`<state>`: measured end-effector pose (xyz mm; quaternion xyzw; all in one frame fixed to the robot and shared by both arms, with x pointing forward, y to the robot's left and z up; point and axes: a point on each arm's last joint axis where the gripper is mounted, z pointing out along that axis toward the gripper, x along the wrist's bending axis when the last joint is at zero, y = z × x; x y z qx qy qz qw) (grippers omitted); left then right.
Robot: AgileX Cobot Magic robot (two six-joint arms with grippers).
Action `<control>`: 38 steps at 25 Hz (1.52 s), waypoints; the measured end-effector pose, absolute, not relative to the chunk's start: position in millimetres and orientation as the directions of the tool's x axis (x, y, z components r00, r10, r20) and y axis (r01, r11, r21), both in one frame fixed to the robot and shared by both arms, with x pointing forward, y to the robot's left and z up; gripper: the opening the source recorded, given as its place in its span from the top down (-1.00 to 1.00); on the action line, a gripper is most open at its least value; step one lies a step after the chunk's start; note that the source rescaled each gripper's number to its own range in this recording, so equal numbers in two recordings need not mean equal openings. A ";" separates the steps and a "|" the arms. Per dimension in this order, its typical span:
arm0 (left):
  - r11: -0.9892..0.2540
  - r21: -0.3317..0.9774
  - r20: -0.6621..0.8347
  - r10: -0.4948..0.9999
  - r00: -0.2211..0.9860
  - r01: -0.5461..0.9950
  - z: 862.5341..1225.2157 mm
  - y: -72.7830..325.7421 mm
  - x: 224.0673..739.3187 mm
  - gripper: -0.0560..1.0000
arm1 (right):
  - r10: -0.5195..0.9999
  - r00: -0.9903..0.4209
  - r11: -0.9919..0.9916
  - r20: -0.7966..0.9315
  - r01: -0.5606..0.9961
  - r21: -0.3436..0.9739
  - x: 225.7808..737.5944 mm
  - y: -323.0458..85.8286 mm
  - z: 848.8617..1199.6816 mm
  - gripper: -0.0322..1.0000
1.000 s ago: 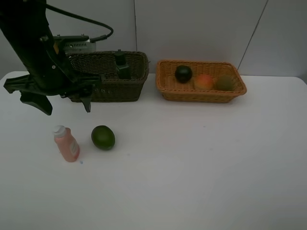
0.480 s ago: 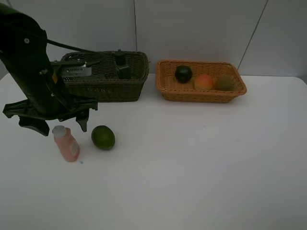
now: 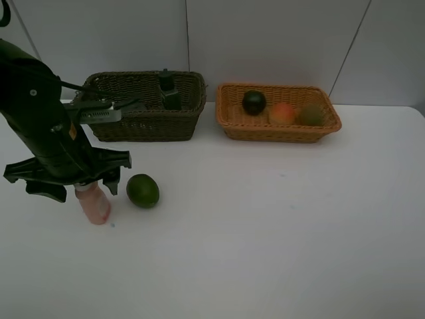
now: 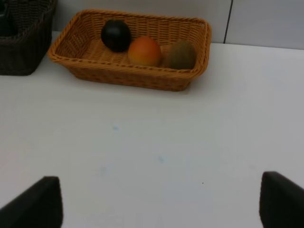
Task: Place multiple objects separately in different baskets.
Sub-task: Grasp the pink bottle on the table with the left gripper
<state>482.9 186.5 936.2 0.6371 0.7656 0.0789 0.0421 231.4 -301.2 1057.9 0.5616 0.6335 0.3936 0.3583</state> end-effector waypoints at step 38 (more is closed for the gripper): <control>0.163 0.207 0.065 0.982 -0.180 0.965 928.3 187.6 488.9 -0.93 | 0.994 -0.112 0.059 -0.012 0.430 0.901 231.4 -301.2 1057.9 -1.00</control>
